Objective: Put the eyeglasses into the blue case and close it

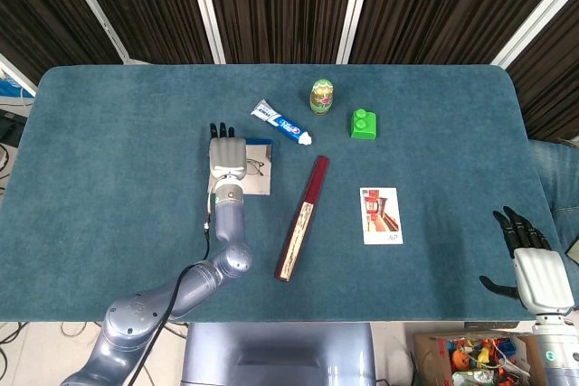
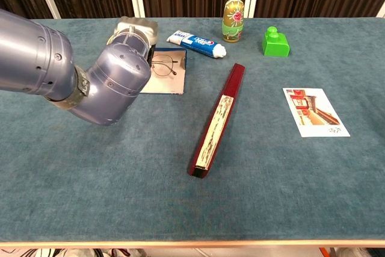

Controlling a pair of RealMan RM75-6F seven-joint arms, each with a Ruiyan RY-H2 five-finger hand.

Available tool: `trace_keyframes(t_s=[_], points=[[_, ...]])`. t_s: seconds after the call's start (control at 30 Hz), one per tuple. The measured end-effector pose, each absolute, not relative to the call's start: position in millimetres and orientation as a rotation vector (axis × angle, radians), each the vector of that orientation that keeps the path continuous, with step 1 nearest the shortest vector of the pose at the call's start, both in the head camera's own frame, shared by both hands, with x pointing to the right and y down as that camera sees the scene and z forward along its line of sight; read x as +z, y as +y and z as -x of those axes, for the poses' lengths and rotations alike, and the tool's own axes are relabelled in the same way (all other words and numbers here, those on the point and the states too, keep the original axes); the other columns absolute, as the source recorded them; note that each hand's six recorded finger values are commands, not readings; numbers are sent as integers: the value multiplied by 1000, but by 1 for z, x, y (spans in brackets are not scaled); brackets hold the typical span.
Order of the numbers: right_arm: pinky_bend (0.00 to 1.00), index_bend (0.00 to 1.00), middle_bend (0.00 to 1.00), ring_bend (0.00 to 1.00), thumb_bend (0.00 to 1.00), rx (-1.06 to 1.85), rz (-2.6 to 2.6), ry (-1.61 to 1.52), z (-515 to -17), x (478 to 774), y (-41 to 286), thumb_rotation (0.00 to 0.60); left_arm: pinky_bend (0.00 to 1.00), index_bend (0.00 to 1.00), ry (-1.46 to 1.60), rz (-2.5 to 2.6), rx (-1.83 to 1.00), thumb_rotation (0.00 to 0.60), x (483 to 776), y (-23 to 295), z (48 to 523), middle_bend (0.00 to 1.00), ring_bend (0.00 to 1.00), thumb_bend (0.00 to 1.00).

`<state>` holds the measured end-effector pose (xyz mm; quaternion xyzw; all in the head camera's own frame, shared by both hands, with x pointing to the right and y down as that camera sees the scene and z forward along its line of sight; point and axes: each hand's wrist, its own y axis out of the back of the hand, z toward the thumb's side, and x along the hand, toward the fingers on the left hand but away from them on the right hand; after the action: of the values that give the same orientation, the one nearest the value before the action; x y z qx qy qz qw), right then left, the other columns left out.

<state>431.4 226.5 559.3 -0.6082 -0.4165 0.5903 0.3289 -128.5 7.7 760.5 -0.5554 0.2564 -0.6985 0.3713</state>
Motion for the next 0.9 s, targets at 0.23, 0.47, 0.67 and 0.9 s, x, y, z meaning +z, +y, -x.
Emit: trace_keyframes(t_s=[0.23, 0.47, 0.67, 0.9], points=[[179, 38, 0, 89, 31, 1556, 1590, -1092, -433, 560, 227, 600, 0, 585, 670, 1430, -1796, 600, 764, 6, 130, 152, 0, 440], [180, 37, 0, 90, 31, 1569, 1591, -1089, -433, 561, 227, 600, 0, 569, 672, 1450, -1795, 600, 768, 6, 128, 151, 0, 440], [179, 38, 0, 89, 30, 1578, 1594, -1080, -433, 561, 228, 600, 0, 491, 668, 1462, -1790, 600, 770, 8, 124, 144, 0, 440], [180, 38, 0, 89, 30, 1583, 1596, -1080, -433, 561, 228, 600, 0, 398, 672, 1442, -1797, 600, 769, 6, 125, 143, 0, 439]])
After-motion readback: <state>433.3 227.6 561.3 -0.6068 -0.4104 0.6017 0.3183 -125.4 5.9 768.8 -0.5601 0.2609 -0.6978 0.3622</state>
